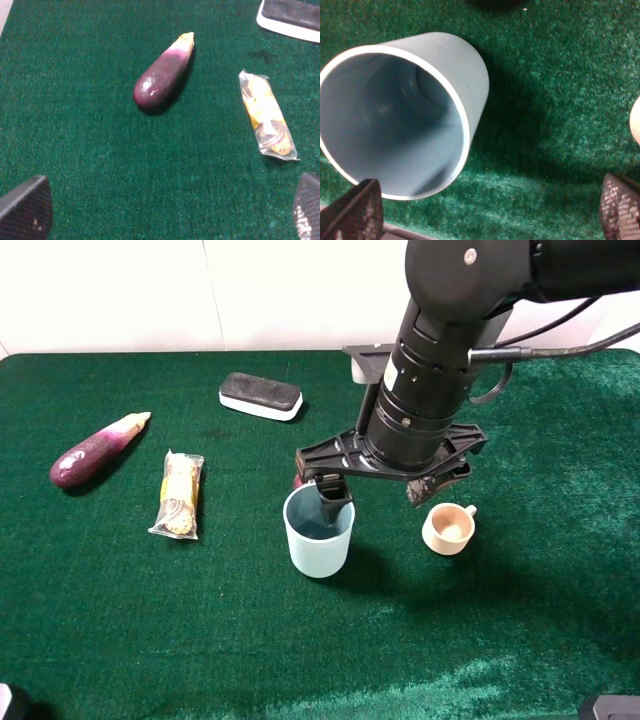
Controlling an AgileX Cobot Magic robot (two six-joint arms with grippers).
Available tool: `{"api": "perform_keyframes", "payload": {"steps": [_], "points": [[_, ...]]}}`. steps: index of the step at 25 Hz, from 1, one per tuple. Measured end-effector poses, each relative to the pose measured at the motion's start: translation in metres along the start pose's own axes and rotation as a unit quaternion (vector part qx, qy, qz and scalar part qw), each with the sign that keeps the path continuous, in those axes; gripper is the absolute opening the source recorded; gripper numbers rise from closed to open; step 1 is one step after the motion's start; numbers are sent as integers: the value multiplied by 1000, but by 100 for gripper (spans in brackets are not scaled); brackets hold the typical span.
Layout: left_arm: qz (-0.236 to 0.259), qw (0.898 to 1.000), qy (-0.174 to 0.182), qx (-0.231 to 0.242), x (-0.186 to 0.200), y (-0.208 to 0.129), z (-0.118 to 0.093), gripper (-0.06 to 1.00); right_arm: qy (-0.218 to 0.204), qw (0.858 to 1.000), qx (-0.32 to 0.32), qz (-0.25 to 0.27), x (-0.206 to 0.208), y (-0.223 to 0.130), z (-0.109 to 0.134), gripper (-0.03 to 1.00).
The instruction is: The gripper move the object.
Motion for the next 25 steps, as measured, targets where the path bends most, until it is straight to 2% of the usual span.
{"api": "perform_keyframes", "payload": {"steps": [4, 7, 10, 14, 21, 25], "points": [[0, 1000, 0, 0, 0, 0, 0, 98, 6, 1000, 3, -19, 16, 4, 3, 65], [0, 1000, 0, 0, 0, 0, 0, 98, 4, 998, 18, -52, 51, 8, 7, 65], [0, 1000, 0, 0, 0, 0, 0, 98, -19, 996, 41, -76, 89, 5, 5, 65], [0, 1000, 0, 0, 0, 0, 0, 98, -73, 988, 65, -117, 134, -2, -5, 65], [0, 1000, 0, 0, 0, 0, 0, 98, -90, 971, 85, -202, 192, -33, -19, 65], [0, 1000, 0, 0, 0, 0, 0, 98, -100, 962, 115, -228, 207, -58, -27, 65]]}}
Point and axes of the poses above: a point on each arm's last joint axis where the gripper is mounted, x pointing back along that axis away from the gripper, z along the wrist's bending axis when the last joint is at zero, y = z × x, the point moved 2 cm from there along -x, pointing out along that axis toward the gripper, and after that the axes turned 13 degrees about x, right-handed, at the moved point
